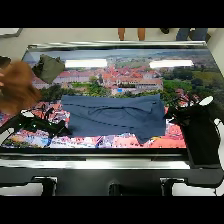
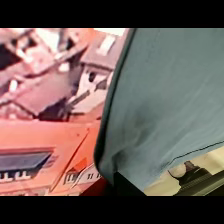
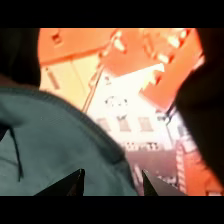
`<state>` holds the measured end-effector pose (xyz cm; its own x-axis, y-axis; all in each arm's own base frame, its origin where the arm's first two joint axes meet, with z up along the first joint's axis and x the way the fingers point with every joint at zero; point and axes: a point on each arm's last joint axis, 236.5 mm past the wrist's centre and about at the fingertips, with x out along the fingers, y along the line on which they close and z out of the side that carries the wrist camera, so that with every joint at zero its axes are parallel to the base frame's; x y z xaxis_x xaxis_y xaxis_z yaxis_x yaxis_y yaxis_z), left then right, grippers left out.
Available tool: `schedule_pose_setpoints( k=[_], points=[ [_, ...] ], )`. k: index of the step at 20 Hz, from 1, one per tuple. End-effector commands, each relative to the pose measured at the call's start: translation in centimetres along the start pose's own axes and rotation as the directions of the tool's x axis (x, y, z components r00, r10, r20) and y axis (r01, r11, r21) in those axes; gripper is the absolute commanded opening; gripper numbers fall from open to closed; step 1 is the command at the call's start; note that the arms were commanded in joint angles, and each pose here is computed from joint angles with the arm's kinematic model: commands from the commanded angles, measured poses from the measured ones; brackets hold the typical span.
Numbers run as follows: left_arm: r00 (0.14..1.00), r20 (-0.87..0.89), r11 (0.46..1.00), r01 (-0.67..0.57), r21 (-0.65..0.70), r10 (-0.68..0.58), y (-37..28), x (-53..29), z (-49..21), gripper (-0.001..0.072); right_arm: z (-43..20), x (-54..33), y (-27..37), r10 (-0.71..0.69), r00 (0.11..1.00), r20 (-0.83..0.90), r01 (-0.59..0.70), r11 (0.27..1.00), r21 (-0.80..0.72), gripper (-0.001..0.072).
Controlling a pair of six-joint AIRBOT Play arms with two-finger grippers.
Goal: Fold the shirts.
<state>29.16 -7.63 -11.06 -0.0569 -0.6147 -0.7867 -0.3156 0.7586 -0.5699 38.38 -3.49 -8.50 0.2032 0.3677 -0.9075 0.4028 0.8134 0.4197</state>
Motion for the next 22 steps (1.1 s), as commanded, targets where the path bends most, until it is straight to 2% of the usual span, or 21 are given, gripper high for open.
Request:
schedule_pose_setpoints(
  k=[1,2,3,4,5,8,10,11,12,13,14,16,17,18,19,20,22],
  points=[
    [1.000,0.012,1.000,-0.001,0.015,0.000,-0.2,-0.3,0.1,0.0030,1.4,1.8,-0.2,0.015,0.999,0.035,-0.016,0.999,0.032,0.0423],
    [1.000,0.013,1.000,-0.001,0.025,0.000,-0.2,-0.3,0.2,0.0030,2.1,2.1,-0.1,0.026,0.998,0.063,-0.029,0.999,0.046,0.0368],
    [1.000,0.013,1.000,-0.001,0.024,0.000,-0.2,-0.3,0.2,0.0030,2.9,2.3,0.1,0.035,0.995,0.092,-0.041,0.997,0.059,0.0277],
    [1.000,0.012,1.000,0.000,0.024,0.000,-0.2,-0.3,0.2,0.0030,2.8,2.3,0.2,0.042,0.996,0.084,-0.047,0.997,0.061,0.0135],
    [1.000,0.013,1.000,0.001,0.025,-0.001,-0.2,-0.3,0.2,0.0029,2.3,2.1,0.5,0.048,0.997,0.060,-0.051,0.997,0.055,0.0043],
    [0.998,0.057,0.997,0.007,0.075,-0.012,-2.2,-2.7,1.4,0.0027,0.9,-0.4,2.5,0.081,0.997,-0.018,-0.083,0.988,-0.131,0.0041],
    [0.974,0.225,0.981,-0.017,0.193,-0.027,-5.9,-7.9,4.1,0.0026,2.4,-5.3,5.2,0.106,0.992,0.067,-0.086,0.965,-0.249,0.0041],
    [0.929,0.367,0.961,-0.053,0.272,-0.053,-9.0,-12.4,5.8,0.0026,3.7,-9.2,7.2,0.128,0.978,0.164,-0.073,0.950,-0.304,0.0041],
    [0.852,0.514,0.933,-0.101,0.345,-0.097,-12.6,-17.8,6.7,0.0026,4.7,-13.6,9.5,0.159,0.950,0.269,-0.054,0.932,-0.359,0.0041],
    [0.740,0.653,0.905,-0.149,0.398,-0.165,-16.9,-24.1,6.4,0.0027,5.2,-19.3,12.1,0.200,0.895,0.398,-0.016,0.908,-0.420,0.0041],
    [0.580,0.772,0.866,-0.211,0.452,-0.261,-21.8,-31.5,4.3,0.0028,4.9,-25.2,14.7,0.246,0.819,0.519,0.033,0.882,-0.470,0.0042],
    [0.205,0.862,0.777,-0.374,0.507,-0.464,-29.9,-45.2,-4.4,0.0028,1.7,-38.4,19.2,0.351,0.562,0.749,0.178,0.833,-0.523,0.0042],
    [0.020,0.833,0.743,-0.441,0.503,-0.553,-32.8,-50.6,-10.3,0.0028,-1.2,-44.8,20.8,0.399,0.394,0.828,0.248,0.821,-0.514,0.0042],
    [-0.109,0.782,0.725,-0.471,0.503,-0.614,-34.5,-54.0,-15.5,0.0028,-4.3,-49.7,21.7,0.438,0.239,0.867,0.290,0.820,-0.494,0.0042],
    [-0.191,0.733,0.717,-0.467,0.517,-0.653,-35.4,-55.8,-19.8,0.0028,-7.7,-53.5,22.2,0.464,0.117,0.878,0.290,0.830,-0.477,0.0042],
    [-0.222,0.707,0.713,-0.457,0.532,-0.671,-35.5,-56.2,-22.5,0.0028,-10.3,-55.6,22.5,0.480,0.044,0.876,0.268,0.839,-0.473,0.0041],
    [-0.210,0.702,0.702,-0.462,0.542,-0.681,-35.4,-55.3,-25.1,0.0028,-14.7,-57.9,22.8,0.508,-0.035,0.861,0.272,0.833,-0.481,0.0041]
  ],
)
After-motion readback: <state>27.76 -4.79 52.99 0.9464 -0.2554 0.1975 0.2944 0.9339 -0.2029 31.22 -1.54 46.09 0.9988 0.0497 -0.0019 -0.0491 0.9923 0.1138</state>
